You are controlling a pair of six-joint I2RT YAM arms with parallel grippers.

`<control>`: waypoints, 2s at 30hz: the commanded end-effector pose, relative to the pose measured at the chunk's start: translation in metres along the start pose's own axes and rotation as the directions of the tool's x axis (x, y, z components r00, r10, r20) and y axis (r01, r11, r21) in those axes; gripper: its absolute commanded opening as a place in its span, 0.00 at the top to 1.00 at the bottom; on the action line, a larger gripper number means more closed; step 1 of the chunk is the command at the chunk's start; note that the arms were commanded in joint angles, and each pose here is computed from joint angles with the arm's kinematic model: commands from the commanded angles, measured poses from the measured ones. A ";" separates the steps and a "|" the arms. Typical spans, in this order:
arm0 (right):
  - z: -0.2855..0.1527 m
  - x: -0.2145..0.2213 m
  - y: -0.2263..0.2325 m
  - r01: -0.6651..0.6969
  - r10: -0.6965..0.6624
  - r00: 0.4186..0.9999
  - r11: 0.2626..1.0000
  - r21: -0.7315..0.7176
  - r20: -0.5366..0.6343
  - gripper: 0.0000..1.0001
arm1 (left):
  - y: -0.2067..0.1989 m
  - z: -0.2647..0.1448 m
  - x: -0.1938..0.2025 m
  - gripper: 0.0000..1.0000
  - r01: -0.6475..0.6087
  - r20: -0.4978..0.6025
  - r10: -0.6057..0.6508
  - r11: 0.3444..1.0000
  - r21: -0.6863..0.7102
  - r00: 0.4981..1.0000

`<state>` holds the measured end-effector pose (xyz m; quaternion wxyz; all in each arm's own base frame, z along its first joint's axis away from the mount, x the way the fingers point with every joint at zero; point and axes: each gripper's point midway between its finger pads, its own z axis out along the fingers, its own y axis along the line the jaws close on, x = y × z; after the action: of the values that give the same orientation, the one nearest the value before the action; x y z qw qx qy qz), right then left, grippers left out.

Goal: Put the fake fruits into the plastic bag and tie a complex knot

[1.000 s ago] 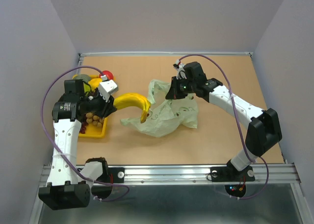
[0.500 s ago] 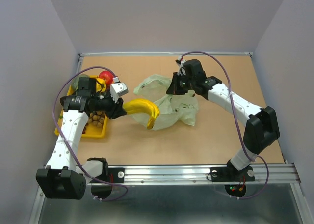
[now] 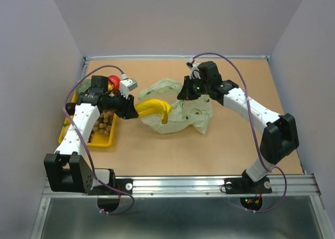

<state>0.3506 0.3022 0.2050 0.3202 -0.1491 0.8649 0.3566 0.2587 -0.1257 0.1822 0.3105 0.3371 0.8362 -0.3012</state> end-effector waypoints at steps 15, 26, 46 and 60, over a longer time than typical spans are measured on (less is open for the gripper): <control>-0.010 -0.001 0.051 0.180 -0.180 0.984 0.959 -0.219 0.019 1.00 | 0.059 0.001 -0.082 1.00 0.222 0.254 -0.139 0.916 -0.334 0.957; 0.007 -0.030 0.076 0.091 -0.088 0.996 0.947 -0.307 0.026 0.99 | 0.036 0.024 -0.078 1.00 0.095 0.211 0.035 0.813 -0.575 0.977; 0.036 -0.027 0.068 0.042 -0.042 0.999 0.942 -0.333 0.006 1.00 | -0.015 0.046 -0.067 0.51 -0.318 0.028 0.370 0.833 -0.454 0.929; 0.037 0.030 0.018 0.129 -0.137 0.990 0.974 -0.187 -0.035 1.00 | -0.008 -0.058 -0.107 0.01 -0.213 0.270 0.341 0.887 -0.410 0.900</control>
<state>0.3342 0.3435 0.1529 0.2580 -0.2207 0.8433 0.4166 0.2983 -0.1459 0.2439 0.4941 0.3471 0.7896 -0.1091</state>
